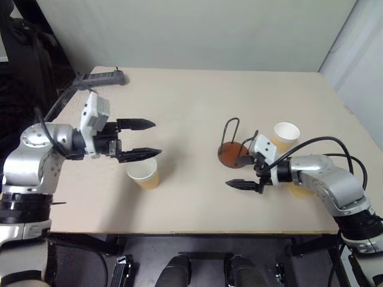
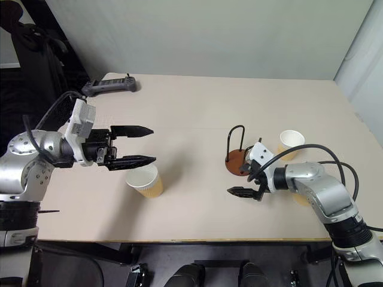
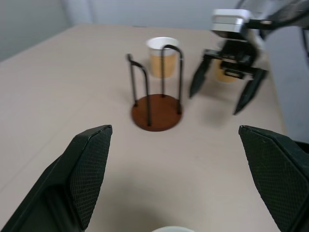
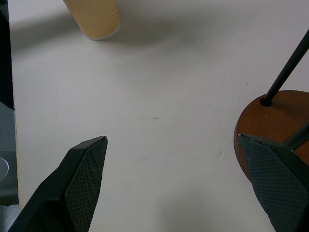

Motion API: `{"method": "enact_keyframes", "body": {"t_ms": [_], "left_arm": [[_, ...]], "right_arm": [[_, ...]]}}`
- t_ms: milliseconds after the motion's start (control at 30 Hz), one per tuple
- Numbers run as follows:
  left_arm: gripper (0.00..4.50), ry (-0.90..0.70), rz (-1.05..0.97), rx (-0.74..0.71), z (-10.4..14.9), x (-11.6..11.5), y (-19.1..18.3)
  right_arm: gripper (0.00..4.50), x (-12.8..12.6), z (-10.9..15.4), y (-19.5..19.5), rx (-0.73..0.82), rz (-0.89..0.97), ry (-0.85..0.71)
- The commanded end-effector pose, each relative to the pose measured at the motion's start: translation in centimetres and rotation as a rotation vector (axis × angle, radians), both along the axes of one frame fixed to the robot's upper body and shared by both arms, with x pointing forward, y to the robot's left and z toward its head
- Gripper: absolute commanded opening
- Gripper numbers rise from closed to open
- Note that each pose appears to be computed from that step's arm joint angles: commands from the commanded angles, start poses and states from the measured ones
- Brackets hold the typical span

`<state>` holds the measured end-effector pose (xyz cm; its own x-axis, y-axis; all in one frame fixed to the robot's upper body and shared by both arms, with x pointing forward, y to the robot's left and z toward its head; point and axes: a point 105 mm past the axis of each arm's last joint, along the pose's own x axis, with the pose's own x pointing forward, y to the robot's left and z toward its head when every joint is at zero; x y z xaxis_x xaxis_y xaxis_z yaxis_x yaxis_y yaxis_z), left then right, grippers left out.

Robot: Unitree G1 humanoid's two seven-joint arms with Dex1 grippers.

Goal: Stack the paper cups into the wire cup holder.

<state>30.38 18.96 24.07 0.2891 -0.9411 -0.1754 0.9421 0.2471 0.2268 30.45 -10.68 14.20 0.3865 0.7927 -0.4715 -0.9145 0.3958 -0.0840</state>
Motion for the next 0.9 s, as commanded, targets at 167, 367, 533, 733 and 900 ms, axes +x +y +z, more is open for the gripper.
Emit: {"method": "enact_keyframes", "body": {"t_ms": [167,367,533,733,900], "left_arm": [[4.50,-0.075,-0.119,0.053,1.8,-0.5,-0.9],[4.50,-0.071,-0.179,0.064,2.2,-0.7,-1.7],[4.50,-0.078,-0.190,0.064,2.7,-0.7,-2.1],[4.50,-0.080,-0.197,0.067,2.9,-0.7,-2.2],[4.50,-0.072,-0.204,0.070,2.6,-0.9,-1.9]], "right_arm": [[4.46,0.2,1.3,-0.4,-0.002,0.002,-0.059],[4.46,0.4,1.4,-0.5,-0.007,-0.010,-0.067],[4.46,1.3,1.4,-1.1,-0.019,-0.077,-0.080],[4.46,2.5,1.5,-2.1,-0.016,-0.193,-0.072],[4.46,3.6,1.6,-2.6,0.045,-0.345,-0.019]]}}
